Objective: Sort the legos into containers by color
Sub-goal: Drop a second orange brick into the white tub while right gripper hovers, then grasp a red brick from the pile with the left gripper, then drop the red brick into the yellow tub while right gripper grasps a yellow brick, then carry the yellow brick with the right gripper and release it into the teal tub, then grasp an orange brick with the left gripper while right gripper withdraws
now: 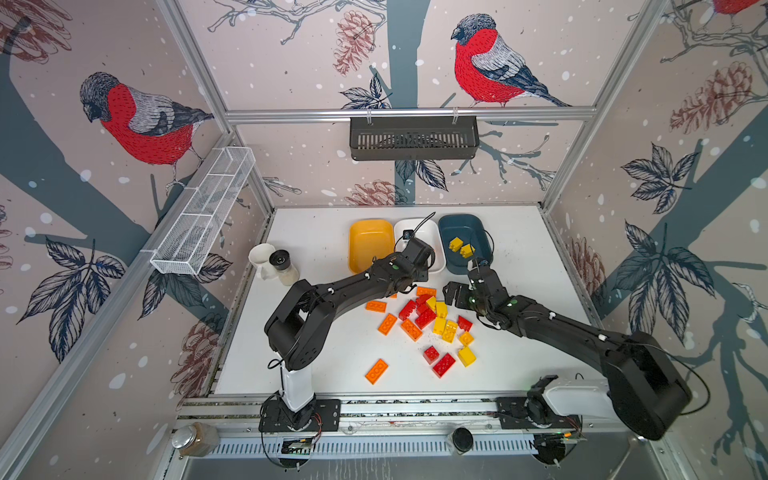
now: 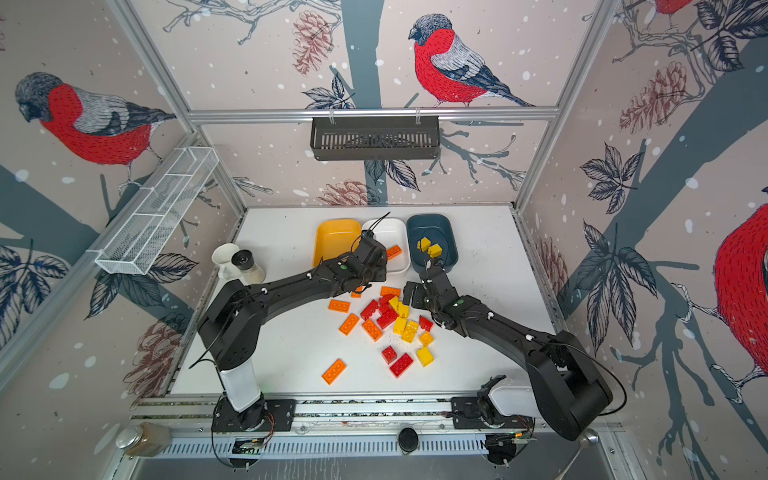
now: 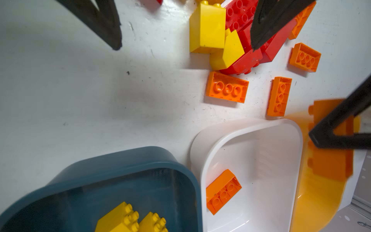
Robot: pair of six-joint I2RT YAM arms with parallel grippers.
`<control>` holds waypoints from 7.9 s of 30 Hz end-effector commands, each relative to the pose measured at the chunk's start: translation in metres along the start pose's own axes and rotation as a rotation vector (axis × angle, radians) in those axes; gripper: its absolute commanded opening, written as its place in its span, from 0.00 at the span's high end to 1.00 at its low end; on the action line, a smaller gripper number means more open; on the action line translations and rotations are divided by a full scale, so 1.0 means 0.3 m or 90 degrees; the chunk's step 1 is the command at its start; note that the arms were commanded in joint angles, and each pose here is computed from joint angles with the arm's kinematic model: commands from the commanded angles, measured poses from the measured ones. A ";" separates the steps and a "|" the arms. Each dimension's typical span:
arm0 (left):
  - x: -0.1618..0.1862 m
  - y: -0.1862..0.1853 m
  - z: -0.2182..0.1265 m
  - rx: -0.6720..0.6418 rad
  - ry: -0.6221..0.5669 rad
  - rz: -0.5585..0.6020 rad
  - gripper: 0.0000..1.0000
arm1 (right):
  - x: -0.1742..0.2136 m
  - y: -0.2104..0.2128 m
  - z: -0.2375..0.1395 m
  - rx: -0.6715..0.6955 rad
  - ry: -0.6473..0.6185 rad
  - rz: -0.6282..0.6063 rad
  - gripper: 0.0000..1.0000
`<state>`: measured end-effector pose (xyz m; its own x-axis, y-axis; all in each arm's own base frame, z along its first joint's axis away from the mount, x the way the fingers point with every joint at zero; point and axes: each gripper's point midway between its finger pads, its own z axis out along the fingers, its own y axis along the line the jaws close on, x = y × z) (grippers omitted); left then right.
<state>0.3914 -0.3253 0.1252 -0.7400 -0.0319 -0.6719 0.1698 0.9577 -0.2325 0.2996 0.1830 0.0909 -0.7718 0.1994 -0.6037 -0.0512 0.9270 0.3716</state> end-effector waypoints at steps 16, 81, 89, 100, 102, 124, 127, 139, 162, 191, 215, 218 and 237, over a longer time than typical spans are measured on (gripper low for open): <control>-0.186 0.034 0.276 -0.073 0.028 0.084 0.52 | -0.031 -0.042 -0.065 0.013 -0.050 0.033 0.00; -0.008 0.207 -0.144 -0.040 -0.027 0.030 0.86 | -0.088 -0.036 -0.108 0.004 -0.085 -0.002 0.01; -0.150 0.321 -0.112 -0.123 -0.078 -0.016 0.85 | -0.041 -0.016 -0.079 -0.021 -0.043 -0.010 0.00; -0.199 0.440 -0.026 -0.144 -0.045 -0.080 0.72 | 0.070 0.034 0.009 -0.014 0.076 -0.061 0.13; -0.207 0.442 -0.021 -0.132 -0.044 -0.089 0.63 | 0.089 0.040 0.028 -0.002 0.098 -0.071 0.20; -0.196 0.360 -0.233 0.003 -0.076 -0.096 0.03 | 0.202 0.076 0.129 0.065 0.181 -0.145 0.59; -0.183 0.353 -0.244 0.014 -0.069 -0.094 0.03 | 0.208 0.064 0.134 0.090 0.182 -0.158 0.60; -0.155 0.274 -0.302 0.095 -0.076 -0.094 0.03 | 0.180 0.047 0.149 0.136 0.155 -0.201 0.71; -0.057 0.175 -0.316 0.113 -0.081 -0.072 0.03 | -0.405 -0.026 0.033 -0.007 -0.093 -0.114 0.77; 0.205 0.233 -0.202 0.081 0.054 -0.071 0.03 | -0.602 -0.018 0.234 0.105 -0.043 -0.146 0.40; 0.308 0.292 0.034 -0.085 0.117 0.057 0.31 | -0.404 -0.060 -0.199 0.029 -0.223 0.002 0.00; 0.325 0.297 0.059 -0.112 0.126 0.075 0.33 | -0.362 -0.104 -0.217 0.032 -0.236 0.041 0.00; 0.390 0.276 0.094 -0.162 0.138 0.111 0.66 | -0.373 -0.168 -0.323 0.068 -0.301 0.062 0.00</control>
<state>0.3497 -0.2724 0.0187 -0.8120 0.1521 -0.5635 0.1711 0.9851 0.0194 0.3253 0.0864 0.1993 -0.4286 0.3905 -0.8147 0.0923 0.9160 0.3905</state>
